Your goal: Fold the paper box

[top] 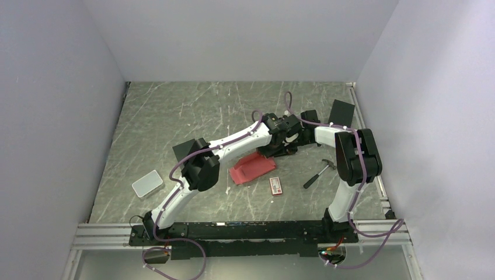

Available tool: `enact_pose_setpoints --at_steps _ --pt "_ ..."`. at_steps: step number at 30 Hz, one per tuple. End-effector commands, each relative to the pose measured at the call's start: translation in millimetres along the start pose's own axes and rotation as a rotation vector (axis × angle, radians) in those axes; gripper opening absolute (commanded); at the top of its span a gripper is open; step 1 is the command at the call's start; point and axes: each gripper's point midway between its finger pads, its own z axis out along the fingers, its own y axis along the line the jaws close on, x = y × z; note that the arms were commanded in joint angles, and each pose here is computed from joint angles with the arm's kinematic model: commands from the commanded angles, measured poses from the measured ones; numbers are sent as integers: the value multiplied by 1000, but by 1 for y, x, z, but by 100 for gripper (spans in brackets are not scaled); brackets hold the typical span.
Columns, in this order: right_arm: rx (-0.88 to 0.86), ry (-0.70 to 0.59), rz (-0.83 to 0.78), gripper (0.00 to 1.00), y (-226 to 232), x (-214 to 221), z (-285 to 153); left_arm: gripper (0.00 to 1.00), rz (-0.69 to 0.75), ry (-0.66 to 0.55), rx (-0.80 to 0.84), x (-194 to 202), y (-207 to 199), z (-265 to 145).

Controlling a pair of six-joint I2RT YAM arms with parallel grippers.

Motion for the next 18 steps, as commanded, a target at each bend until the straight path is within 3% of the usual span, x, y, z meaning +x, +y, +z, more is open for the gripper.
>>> enact_pose_setpoints --at_steps 1,9,18 --pt "-4 -26 -71 47 12 -6 -1 0 -94 -106 20 -24 -4 -21" --pt "-89 -18 -44 52 24 -3 1 0 -119 -104 13 -20 -4 -19" --pt "-45 7 -23 50 12 3 7 0 -142 -114 19 -21 -6 -20"
